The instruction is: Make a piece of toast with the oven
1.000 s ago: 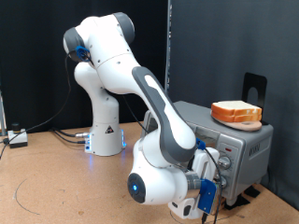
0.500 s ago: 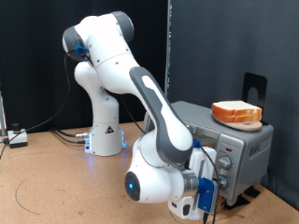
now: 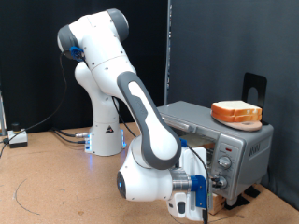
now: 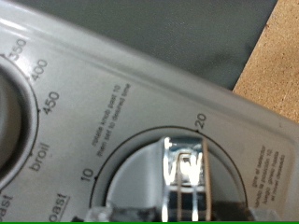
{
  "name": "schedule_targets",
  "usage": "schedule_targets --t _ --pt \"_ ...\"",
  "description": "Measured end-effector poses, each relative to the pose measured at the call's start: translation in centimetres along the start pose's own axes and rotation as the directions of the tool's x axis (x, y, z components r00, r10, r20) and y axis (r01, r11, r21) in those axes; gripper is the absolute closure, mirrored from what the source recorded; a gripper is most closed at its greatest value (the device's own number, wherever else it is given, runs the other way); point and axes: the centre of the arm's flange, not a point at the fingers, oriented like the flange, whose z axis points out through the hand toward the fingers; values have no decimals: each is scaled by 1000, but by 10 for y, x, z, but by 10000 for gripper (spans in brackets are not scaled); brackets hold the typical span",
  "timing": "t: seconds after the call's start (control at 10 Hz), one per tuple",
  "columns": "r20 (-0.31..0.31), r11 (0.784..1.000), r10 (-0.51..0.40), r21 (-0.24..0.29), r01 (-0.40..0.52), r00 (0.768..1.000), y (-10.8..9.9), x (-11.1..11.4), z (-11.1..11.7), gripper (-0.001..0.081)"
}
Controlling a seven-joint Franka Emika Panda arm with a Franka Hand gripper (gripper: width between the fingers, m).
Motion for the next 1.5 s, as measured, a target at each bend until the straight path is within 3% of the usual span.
schedule_targets --t 0.7,1.4,1.5 --pt "-8 988 -115 99 115 993 12 0 -1 706" --pt "-1 989 -105 102 104 995 13 1 -1 706" --pt "3 991 -99 95 98 995 10 3 -3 671"
